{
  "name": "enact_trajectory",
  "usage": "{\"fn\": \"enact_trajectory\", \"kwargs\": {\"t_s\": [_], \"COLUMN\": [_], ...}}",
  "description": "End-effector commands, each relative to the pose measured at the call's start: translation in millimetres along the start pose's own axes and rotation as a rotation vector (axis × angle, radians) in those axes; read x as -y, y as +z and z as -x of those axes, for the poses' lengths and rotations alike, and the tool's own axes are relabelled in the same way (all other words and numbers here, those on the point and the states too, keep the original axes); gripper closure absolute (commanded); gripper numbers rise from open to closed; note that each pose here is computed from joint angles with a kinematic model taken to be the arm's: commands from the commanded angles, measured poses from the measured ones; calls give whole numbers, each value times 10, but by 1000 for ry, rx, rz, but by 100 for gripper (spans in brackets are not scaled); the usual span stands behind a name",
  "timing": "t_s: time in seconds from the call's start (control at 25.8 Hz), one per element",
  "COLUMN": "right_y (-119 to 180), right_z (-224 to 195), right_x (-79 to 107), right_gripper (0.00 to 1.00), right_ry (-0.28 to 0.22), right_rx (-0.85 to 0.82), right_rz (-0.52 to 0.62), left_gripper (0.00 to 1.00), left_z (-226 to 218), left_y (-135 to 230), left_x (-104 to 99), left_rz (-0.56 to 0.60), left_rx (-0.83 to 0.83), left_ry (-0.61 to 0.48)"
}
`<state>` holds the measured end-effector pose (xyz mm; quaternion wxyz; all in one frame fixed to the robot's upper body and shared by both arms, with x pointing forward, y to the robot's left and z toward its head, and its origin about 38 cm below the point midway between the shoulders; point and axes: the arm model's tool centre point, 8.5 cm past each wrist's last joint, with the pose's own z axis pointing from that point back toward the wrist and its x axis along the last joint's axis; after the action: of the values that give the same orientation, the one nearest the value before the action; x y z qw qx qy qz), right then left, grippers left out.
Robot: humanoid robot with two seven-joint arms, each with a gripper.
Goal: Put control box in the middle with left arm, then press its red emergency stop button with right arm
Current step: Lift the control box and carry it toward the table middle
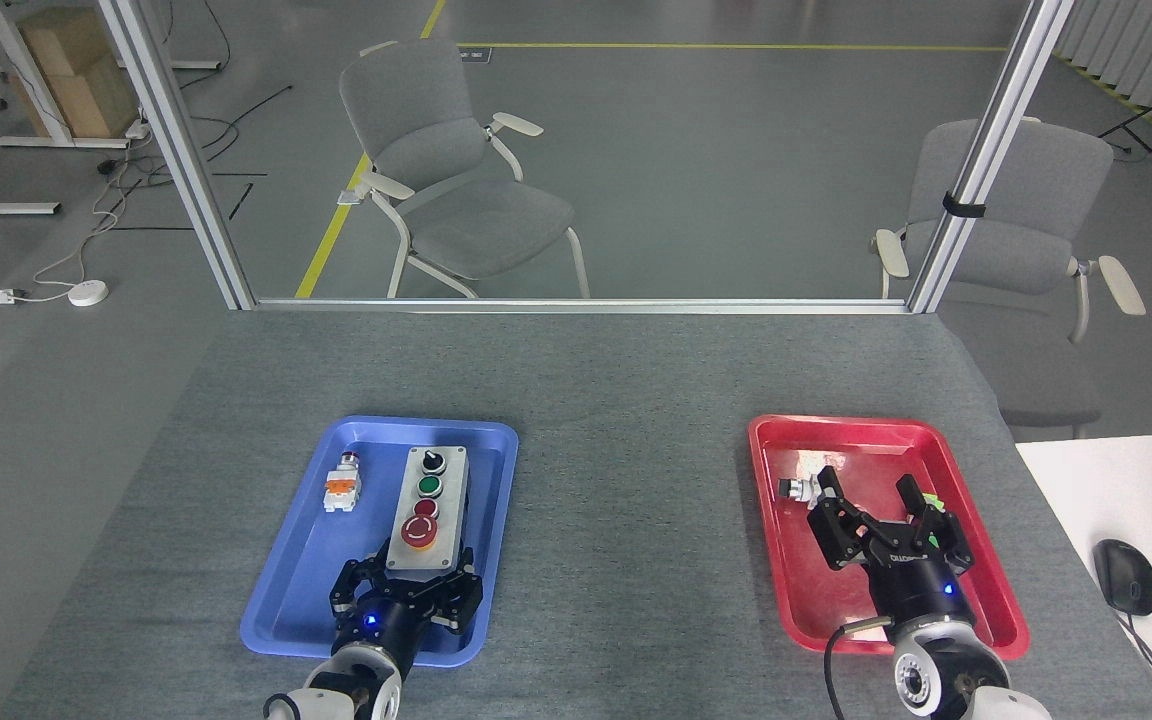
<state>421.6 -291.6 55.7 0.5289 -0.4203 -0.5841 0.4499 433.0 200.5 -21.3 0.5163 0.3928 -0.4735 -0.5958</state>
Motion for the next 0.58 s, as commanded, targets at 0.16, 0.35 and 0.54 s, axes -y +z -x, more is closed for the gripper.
{"fn": "enact_trajectory", "kwargs": {"t_s": [0.16,0.35,0.54], "right_y": [0,1,1], "right_z": [4,9,10], "right_x": [5,6,6], "right_gripper": [0,0,0], "right_ry": [0,3,1], "right_rx": [0,0,0], "right_rz": [3,1,1], "left_gripper": [64,100,100], "left_z": [35,57,34], "left_y": [-67,-109,-104], "left_x": [-48,-165,-608], "left_rz": [3,-23,-153], "left_rx": [-2,-12,30], "left_ry": [-19,-1,35]}}
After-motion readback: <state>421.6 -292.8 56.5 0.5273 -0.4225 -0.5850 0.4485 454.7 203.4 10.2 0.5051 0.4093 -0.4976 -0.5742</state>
